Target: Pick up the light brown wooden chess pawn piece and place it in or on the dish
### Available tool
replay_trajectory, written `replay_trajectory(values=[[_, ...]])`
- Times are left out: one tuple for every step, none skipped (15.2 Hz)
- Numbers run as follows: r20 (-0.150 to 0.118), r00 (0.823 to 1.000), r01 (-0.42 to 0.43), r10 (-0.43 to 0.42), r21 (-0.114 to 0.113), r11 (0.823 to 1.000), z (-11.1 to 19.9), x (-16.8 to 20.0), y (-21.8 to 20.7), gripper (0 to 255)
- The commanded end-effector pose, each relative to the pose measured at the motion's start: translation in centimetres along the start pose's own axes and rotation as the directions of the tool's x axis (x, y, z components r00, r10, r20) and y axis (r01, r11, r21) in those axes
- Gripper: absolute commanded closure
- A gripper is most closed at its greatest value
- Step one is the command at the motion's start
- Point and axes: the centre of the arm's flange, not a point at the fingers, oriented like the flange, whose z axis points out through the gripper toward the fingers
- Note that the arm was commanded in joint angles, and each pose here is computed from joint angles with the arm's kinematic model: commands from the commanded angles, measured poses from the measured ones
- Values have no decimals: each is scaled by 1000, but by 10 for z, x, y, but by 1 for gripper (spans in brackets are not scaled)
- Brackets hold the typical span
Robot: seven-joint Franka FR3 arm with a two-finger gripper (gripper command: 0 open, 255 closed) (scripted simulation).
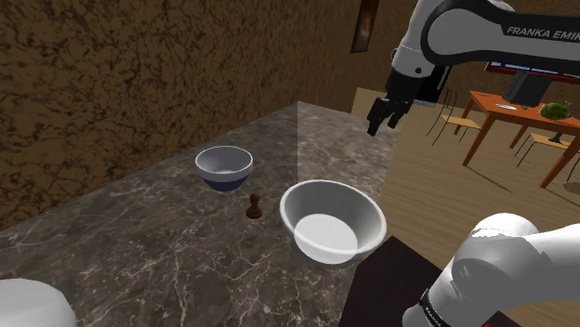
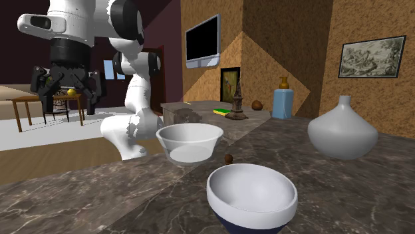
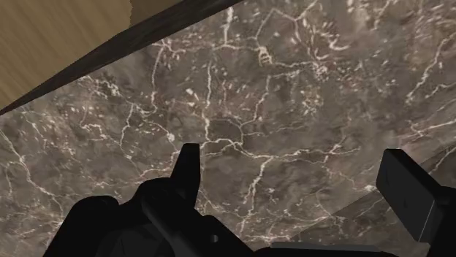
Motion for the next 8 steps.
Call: replay_trajectory(values=[[0, 1000, 0, 0, 0, 1000, 0, 0, 0, 0], [2, 1000, 2, -2, 4, 1000, 3, 2, -12, 0], [4, 1000, 3, -3, 9, 1000, 6, 3, -24, 0], [7, 1000, 5, -5, 13, 1000, 9, 5, -36, 0], [9, 1000, 6, -6, 18, 1000, 12, 7, -49, 0], [11, 1000, 8, -8, 22, 1000, 14, 8, -61, 0], [13, 1000, 9, -10, 27, 1000, 17, 10, -73, 0], [15, 1000, 11, -11, 31, 999, 20, 11, -85, 0]])
